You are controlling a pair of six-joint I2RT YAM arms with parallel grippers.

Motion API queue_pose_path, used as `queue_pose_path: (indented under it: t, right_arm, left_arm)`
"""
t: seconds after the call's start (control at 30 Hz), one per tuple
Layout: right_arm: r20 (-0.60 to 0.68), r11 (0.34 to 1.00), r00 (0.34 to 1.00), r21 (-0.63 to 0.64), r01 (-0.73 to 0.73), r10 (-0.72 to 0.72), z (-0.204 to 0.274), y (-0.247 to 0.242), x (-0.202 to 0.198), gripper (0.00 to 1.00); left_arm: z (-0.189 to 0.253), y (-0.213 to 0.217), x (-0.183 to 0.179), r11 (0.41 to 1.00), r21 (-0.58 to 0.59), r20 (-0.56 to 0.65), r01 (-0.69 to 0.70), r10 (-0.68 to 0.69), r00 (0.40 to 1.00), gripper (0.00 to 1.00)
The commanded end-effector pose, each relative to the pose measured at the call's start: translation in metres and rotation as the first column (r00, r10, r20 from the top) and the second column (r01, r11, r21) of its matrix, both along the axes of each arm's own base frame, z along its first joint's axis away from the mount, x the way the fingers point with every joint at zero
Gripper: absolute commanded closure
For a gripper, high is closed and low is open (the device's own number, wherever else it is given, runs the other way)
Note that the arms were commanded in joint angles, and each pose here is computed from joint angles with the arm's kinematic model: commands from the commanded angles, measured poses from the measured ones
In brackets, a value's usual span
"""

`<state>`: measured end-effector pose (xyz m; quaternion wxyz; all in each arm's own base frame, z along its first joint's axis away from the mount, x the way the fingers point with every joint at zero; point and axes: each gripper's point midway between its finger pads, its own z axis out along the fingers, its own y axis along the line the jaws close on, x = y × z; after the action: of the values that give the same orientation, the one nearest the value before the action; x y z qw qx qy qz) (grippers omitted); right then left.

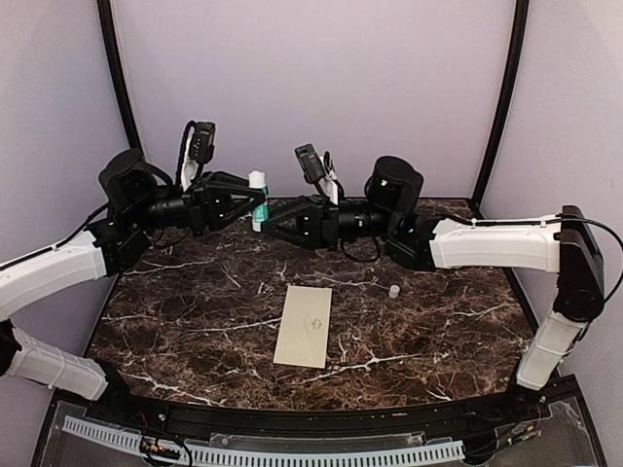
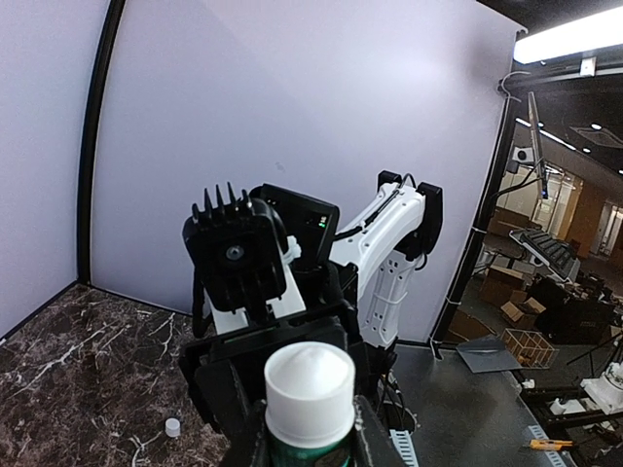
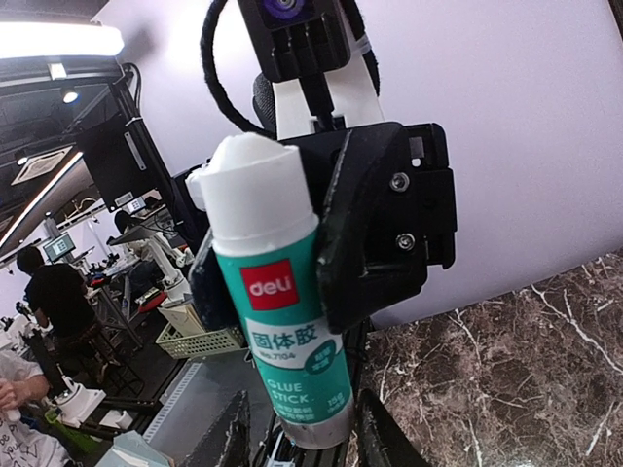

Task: Place the letter into the envelope and seal it
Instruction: Screw the solid glue.

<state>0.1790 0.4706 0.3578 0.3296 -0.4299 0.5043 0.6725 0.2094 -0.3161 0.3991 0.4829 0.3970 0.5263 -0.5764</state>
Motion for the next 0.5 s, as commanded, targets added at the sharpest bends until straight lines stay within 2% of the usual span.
queue_pose_path:
  t: [0.0,0.33,0.4,0.43,0.47]
  right_arm:
    - [0.042,0.999,0.999,0.047,-0.026,0.024,0.019,0.001,-0.008,0.69]
    - [0.052,0.999,0.999,0.052,0.009,-0.012,0.021,-0.001,-0.004,0.85]
    - [0.055,0.998,0.998,0.055,0.034,-0.037,0.023,-0.002,-0.002,0.87]
    - [0.061,0.994,0.994,0.056,0.092,-0.096,0.027,-0.003,0.005,0.89]
    - [0.060,0.992,0.991,0.047,0.118,-0.121,0.027,-0.003,0.009,0.89]
  left_arm:
    - [0.002,0.001,-0.003,1.000,-0.015,0.017,0.011,-0.010,1.000,1.00]
    - [-0.001,0.001,0.000,1.000,-0.011,0.014,-0.012,0.012,1.000,1.00]
    - [-0.004,0.002,0.005,0.999,-0.002,0.025,-0.044,0.044,0.999,1.00]
    - [-0.014,0.004,0.017,0.991,0.031,0.035,-0.126,0.125,0.992,1.00]
    - [-0.016,0.004,0.020,0.988,0.039,0.055,-0.146,0.144,0.988,1.00]
